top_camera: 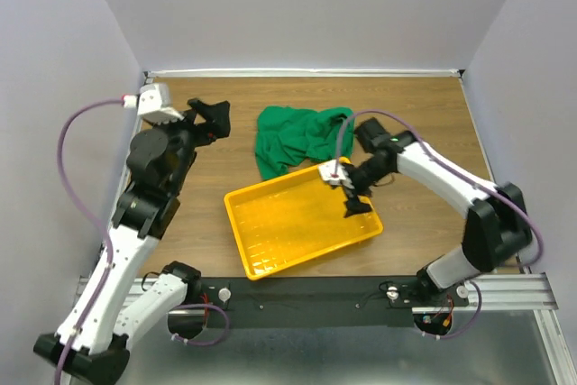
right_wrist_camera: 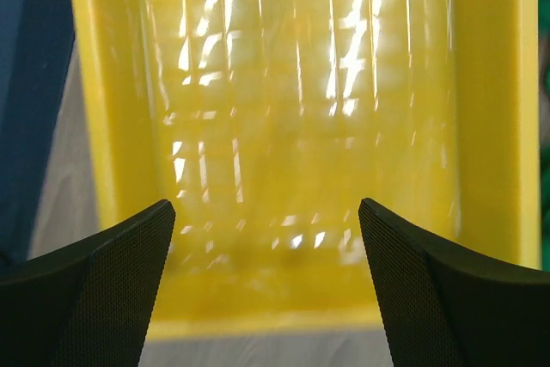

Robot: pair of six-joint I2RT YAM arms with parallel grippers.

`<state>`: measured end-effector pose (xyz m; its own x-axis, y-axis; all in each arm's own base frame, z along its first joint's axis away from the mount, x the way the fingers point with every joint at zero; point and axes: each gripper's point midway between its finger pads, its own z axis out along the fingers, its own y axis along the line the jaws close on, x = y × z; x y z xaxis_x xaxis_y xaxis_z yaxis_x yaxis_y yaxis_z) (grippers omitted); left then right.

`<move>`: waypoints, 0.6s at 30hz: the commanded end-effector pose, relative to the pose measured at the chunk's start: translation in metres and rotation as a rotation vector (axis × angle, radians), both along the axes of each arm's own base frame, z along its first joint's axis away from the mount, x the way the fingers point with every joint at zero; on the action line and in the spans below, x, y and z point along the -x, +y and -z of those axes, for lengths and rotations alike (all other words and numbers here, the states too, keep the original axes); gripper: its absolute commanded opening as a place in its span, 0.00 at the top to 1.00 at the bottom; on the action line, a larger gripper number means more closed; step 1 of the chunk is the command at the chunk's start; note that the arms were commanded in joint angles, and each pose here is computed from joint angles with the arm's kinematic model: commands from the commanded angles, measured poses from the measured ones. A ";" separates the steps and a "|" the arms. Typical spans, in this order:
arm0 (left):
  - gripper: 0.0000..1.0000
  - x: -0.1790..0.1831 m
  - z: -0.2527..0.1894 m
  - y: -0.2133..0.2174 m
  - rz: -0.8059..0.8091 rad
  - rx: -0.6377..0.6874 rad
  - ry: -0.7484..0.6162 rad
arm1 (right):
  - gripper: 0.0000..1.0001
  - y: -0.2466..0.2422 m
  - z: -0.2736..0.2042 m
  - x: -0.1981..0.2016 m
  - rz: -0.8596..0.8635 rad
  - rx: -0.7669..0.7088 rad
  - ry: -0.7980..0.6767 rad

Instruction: Fold and stack the t-shirts

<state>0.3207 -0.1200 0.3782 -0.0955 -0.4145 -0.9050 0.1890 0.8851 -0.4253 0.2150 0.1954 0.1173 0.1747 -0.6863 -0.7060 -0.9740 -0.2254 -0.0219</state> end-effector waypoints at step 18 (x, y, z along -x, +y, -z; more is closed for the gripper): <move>0.05 0.089 0.040 0.070 -0.206 0.261 0.032 | 0.36 0.145 0.070 -0.107 -0.009 0.151 -0.189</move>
